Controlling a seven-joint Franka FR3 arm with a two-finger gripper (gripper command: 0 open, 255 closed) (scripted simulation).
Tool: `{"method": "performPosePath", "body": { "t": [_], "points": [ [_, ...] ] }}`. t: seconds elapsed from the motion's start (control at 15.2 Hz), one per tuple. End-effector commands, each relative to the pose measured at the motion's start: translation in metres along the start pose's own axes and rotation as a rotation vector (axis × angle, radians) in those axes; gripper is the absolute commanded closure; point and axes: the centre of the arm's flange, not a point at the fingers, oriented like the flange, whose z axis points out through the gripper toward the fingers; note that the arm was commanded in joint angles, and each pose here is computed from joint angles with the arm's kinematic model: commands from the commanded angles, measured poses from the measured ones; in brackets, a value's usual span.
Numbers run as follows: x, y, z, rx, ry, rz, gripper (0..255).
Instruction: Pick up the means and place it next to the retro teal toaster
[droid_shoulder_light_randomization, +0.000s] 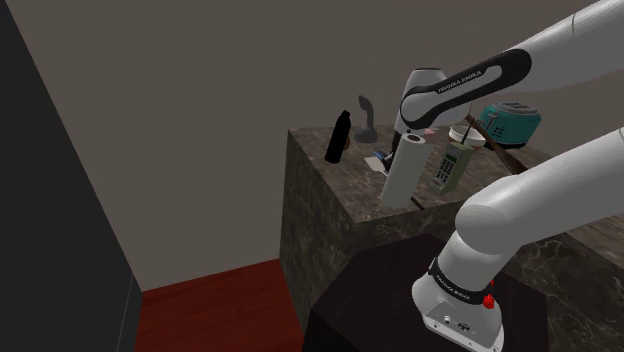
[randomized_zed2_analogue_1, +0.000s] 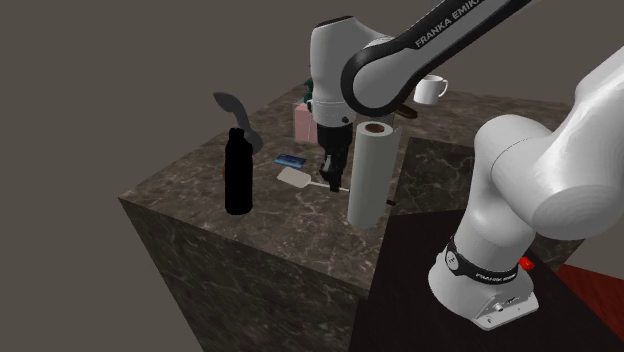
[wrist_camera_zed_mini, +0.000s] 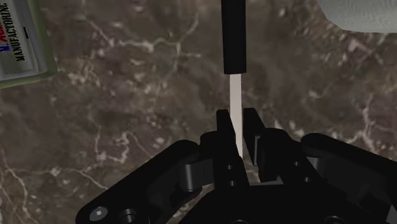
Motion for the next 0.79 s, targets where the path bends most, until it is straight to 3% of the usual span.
{"method": "performPosePath", "body": {
  "t": [0.0, 0.33, 0.73],
  "points": [
    [0.0, 0.0, 0.0, 0.0, 0.0, 0.0, 255],
    [0.0, 0.0, 0.0, 0.0, 0.0, 0.0, 255],
    [-0.002, 0.0, -0.032, 0.0, 0.0, 0.0, 255]
  ]
}}
